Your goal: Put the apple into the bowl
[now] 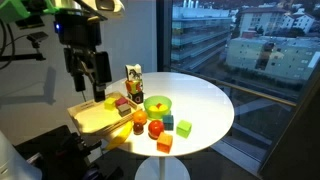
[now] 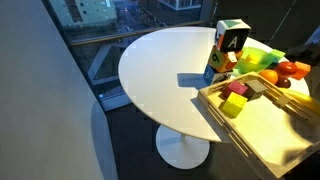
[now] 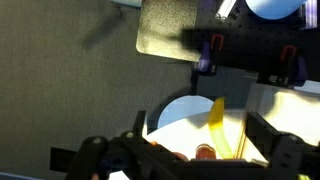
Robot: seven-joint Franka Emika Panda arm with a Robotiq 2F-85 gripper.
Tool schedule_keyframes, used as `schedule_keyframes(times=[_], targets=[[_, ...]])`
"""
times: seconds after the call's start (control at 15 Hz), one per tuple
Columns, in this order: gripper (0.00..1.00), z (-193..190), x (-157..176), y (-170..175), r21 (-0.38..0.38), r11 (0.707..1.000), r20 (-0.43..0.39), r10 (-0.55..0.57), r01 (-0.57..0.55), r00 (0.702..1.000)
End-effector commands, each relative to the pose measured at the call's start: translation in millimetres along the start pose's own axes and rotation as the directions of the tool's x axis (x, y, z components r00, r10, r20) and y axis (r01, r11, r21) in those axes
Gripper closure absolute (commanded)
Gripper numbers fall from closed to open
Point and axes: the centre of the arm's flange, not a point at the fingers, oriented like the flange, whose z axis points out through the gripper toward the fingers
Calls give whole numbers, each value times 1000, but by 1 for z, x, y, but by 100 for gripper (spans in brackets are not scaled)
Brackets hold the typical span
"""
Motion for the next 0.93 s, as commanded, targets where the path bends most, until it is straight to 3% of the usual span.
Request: schedule_keyframes(times=[0.0,0.27,0.87], targets=[[0,0,0,0,0,1000,0,0,0,1000],[0,0,0,0,0,1000,0,0,0,1000],[0,-2,48,-27,-49,998,-42,-52,50,998]])
